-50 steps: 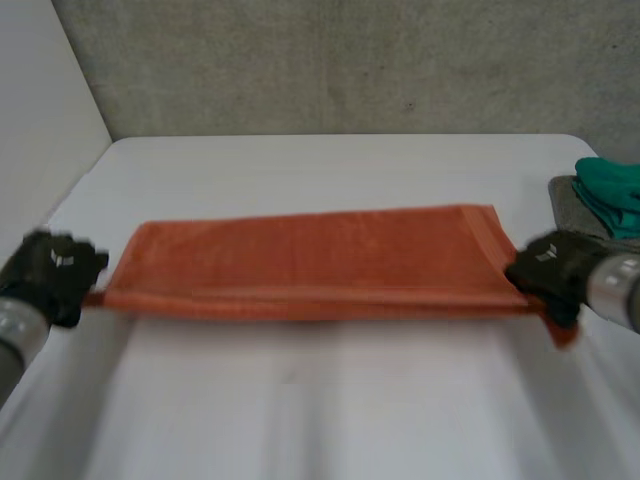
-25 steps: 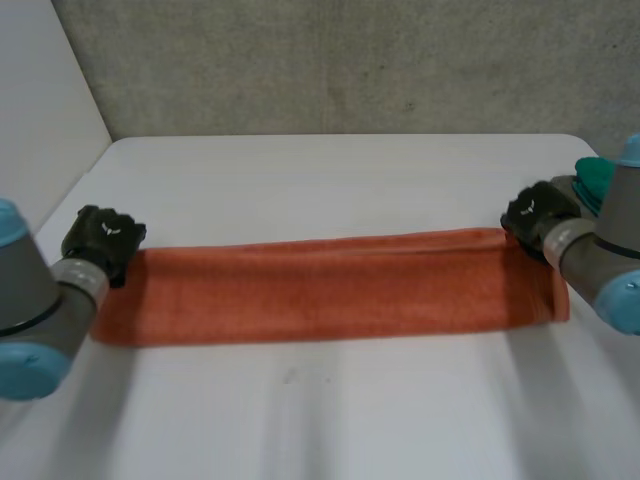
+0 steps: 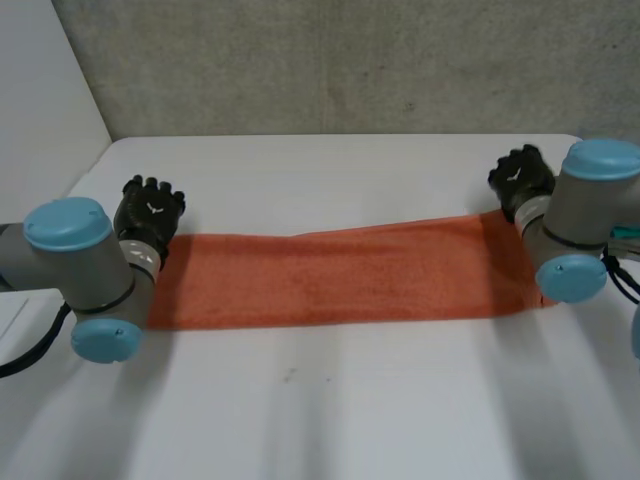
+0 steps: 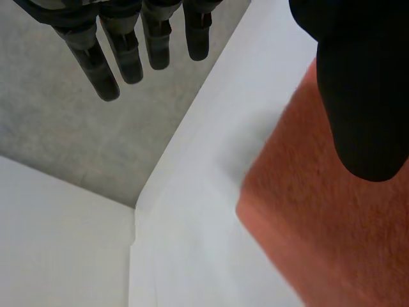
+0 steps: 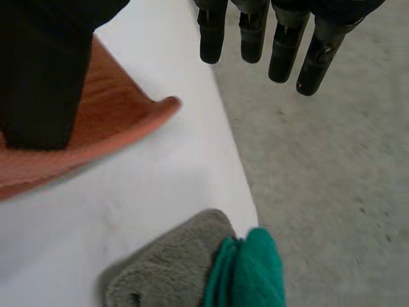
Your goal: Fold the laundry.
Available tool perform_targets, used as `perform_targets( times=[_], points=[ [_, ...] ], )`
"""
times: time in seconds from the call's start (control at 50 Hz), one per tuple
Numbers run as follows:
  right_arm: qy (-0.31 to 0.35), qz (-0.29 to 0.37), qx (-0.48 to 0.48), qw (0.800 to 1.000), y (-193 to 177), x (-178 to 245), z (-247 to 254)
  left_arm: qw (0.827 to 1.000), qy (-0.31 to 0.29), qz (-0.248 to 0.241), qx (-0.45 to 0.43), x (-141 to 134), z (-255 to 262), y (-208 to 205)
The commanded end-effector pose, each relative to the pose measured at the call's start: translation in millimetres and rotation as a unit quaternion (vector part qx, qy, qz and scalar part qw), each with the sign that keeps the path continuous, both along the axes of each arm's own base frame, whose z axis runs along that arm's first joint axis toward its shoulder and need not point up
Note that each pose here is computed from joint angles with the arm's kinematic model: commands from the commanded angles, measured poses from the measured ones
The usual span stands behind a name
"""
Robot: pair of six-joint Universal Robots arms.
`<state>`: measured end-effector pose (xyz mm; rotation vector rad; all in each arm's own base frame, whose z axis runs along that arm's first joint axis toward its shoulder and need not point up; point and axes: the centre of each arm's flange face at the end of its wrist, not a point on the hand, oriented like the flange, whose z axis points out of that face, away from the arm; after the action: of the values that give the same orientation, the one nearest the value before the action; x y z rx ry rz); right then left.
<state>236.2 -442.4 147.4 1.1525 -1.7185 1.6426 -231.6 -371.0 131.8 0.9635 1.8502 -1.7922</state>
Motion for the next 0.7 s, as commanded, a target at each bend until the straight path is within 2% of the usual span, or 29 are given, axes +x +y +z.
perform_targets(
  times=[0.02, 0.12, 0.16, 0.26, 0.3, 0.5, 0.7],
  points=[
    [-0.124, -0.036, -0.013, 0.992, 26, -16, 76, 0.999, 0.015, -0.006, -0.033, 0, 41, 17],
    [-0.163, 0.004, 0.026, 0.986, 68, -20, 102, 0.998, 0.033, -0.007, -0.051, 8, 70, 44],
    [-0.159, 0.012, 0.062, 0.985, 78, -26, 93, 0.998, 0.042, -0.006, -0.050, 10, 74, 52],
    [-0.166, -0.003, 0.194, 0.967, 101, -56, 47, 0.996, 0.082, -0.022, -0.028, 12, 72, 73],
    [-0.169, -0.007, 0.216, 0.962, 107, -61, 36, 0.994, 0.103, -0.037, -0.007, 10, 65, 81],
    [-0.173, -0.012, 0.204, 0.963, 99, -78, -12, 0.992, 0.116, -0.040, 0.034, 10, 41, 82],
    [-0.172, -0.010, 0.190, 0.967, 86, -78, -31, 0.992, 0.114, -0.039, 0.040, 10, 37, 82]
  ],
)
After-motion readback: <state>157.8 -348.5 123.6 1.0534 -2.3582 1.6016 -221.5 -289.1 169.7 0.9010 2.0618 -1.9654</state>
